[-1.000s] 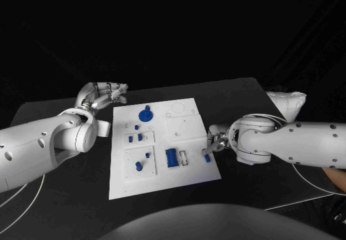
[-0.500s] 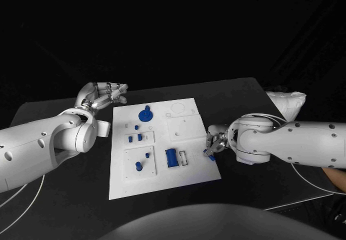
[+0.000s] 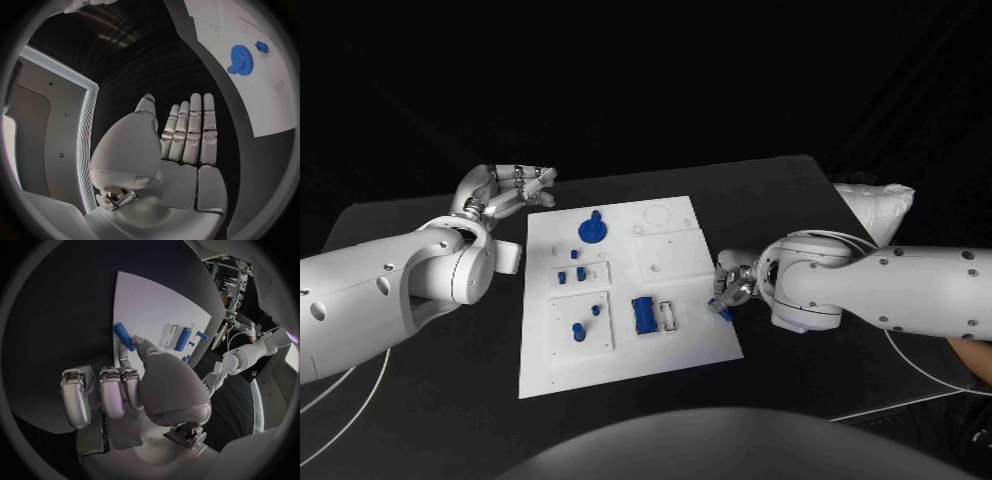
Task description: Assemble the parts on the task board
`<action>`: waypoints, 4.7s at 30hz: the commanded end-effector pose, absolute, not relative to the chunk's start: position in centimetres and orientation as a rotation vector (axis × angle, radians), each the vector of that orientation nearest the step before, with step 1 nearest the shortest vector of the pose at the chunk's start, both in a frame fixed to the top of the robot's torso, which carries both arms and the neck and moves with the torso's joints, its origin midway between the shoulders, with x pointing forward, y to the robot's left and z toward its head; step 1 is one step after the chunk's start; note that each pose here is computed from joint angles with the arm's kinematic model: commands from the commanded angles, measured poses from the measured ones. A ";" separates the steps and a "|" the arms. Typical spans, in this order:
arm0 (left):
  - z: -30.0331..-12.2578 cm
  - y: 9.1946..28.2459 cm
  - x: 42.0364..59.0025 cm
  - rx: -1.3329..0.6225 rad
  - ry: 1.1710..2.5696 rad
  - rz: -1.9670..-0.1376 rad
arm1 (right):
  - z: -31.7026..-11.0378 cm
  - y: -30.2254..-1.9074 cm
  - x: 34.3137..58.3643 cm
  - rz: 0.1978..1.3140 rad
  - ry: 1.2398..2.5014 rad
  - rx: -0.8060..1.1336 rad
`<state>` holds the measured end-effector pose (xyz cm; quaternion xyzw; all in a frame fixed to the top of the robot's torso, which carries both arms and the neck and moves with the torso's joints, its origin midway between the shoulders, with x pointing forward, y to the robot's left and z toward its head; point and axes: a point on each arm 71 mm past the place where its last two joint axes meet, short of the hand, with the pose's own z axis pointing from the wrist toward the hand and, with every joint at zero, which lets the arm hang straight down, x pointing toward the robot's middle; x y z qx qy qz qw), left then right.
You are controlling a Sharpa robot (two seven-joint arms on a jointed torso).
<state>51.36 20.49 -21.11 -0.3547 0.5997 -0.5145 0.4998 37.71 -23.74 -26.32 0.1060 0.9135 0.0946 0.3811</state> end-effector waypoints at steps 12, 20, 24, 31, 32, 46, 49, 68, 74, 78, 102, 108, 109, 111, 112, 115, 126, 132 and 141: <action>-21.0 20.3 51.3 -0.848 1.457 -1.261 | -27.3 -24.1 37.1 0.350 2.341 0.657; -21.0 20.2 51.3 -0.848 1.458 -1.262 | -27.3 -23.9 37.1 0.386 2.327 0.703; -21.0 20.2 51.3 -0.848 1.458 -1.261 | -27.2 -23.8 37.1 0.398 2.317 0.710; -21.0 20.2 51.4 -0.847 1.458 -1.262 | -27.1 -23.5 37.0 0.426 2.317 0.745; -21.0 20.2 51.4 -0.847 1.458 -1.262 | -27.0 -23.5 37.0 0.429 2.317 0.750; -21.0 20.2 51.4 -0.846 1.459 -1.263 | -27.0 -23.6 37.3 0.432 2.308 0.775; -21.0 20.1 51.4 -0.846 1.459 -1.263 | -27.0 -23.6 37.5 0.399 2.304 0.723; -21.1 20.1 51.4 -0.845 1.461 -1.265 | -26.7 -23.0 38.4 0.177 2.264 0.286; -21.1 20.1 51.4 -0.845 1.462 -1.265 | -26.7 -22.9 38.4 0.128 2.259 0.188; -21.1 20.1 51.4 -0.845 1.463 -1.266 | -26.7 -22.8 38.5 0.095 2.258 0.132; -21.1 20.0 51.4 -0.845 1.469 -1.270 | -27.0 -22.4 38.4 -0.025 2.264 -0.078; -21.1 20.0 51.4 -0.846 1.471 -1.270 | -27.1 -22.5 38.4 -0.068 2.260 -0.133; -21.1 20.0 51.4 -0.846 1.471 -1.270 | -27.2 -22.5 38.4 -0.073 2.259 -0.141; -21.1 20.0 51.4 -0.846 1.472 -1.271 | -27.2 -22.4 38.4 -0.081 2.258 -0.154; -21.1 20.0 51.4 -0.846 1.472 -1.271 | -27.2 -22.4 38.4 -0.084 2.257 -0.159; -21.2 19.9 51.4 -0.846 1.473 -1.272 | -27.3 -22.4 38.3 -0.092 2.257 -0.172; -21.2 19.8 51.4 -0.846 1.479 -1.277 | -27.5 -22.2 38.3 -0.104 2.258 -0.192; -21.2 19.8 51.4 -0.846 1.480 -1.276 | -27.6 -22.2 38.3 -0.094 2.254 -0.181; -21.2 19.8 51.3 -0.847 1.480 -1.276 | -27.5 -22.0 38.2 -0.021 2.245 -0.120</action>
